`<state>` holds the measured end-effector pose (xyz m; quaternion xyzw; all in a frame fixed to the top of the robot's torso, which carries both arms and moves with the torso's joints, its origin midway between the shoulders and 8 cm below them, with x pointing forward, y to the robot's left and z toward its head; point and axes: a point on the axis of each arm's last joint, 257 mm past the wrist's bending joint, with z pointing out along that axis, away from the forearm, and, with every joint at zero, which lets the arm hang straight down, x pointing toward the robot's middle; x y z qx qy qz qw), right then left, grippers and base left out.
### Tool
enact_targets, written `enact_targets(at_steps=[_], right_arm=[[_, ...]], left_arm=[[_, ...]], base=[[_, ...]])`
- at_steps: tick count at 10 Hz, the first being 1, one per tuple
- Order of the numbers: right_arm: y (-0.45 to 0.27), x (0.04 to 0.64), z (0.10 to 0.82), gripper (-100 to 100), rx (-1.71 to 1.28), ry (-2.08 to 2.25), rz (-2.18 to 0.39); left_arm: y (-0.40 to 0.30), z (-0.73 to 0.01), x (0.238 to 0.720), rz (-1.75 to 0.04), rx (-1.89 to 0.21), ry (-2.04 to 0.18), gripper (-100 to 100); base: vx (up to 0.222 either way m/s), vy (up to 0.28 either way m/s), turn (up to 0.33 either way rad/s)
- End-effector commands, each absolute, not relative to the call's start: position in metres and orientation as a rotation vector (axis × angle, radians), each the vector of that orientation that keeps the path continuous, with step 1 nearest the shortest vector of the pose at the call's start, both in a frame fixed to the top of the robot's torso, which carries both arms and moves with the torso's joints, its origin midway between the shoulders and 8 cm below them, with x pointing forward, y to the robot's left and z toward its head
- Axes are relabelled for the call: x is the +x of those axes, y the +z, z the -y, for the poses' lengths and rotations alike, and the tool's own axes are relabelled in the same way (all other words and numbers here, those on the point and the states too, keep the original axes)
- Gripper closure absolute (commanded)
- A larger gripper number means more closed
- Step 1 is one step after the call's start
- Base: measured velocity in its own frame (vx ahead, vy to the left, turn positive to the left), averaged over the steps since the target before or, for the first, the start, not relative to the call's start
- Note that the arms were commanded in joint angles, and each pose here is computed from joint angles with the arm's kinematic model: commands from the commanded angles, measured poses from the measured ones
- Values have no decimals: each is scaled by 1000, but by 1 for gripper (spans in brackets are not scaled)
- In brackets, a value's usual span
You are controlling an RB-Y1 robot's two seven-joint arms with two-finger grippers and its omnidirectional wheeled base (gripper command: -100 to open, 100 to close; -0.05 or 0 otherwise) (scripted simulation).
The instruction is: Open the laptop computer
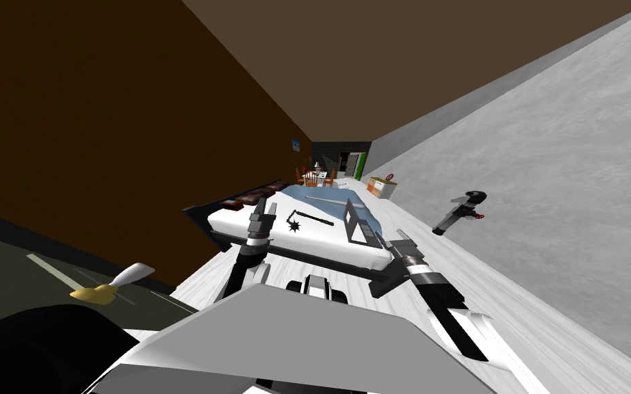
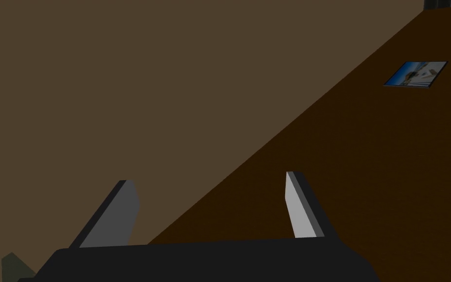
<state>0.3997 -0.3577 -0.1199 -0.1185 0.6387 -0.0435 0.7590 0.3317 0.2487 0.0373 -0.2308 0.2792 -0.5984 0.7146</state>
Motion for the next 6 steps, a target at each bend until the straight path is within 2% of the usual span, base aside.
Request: enact_targets(at_steps=[1, 6], right_arm=[[-137, 404, 379, -100, -337, -239, -1431], [-164, 409, 414, -100, -462, -458, -1488]], left_arm=[[37, -249, 332, -618, -511, -1326, 0], [37, -249, 332, -619, -511, -1325, 0]], base=[[60, 181, 1], [65, 163, 7]])
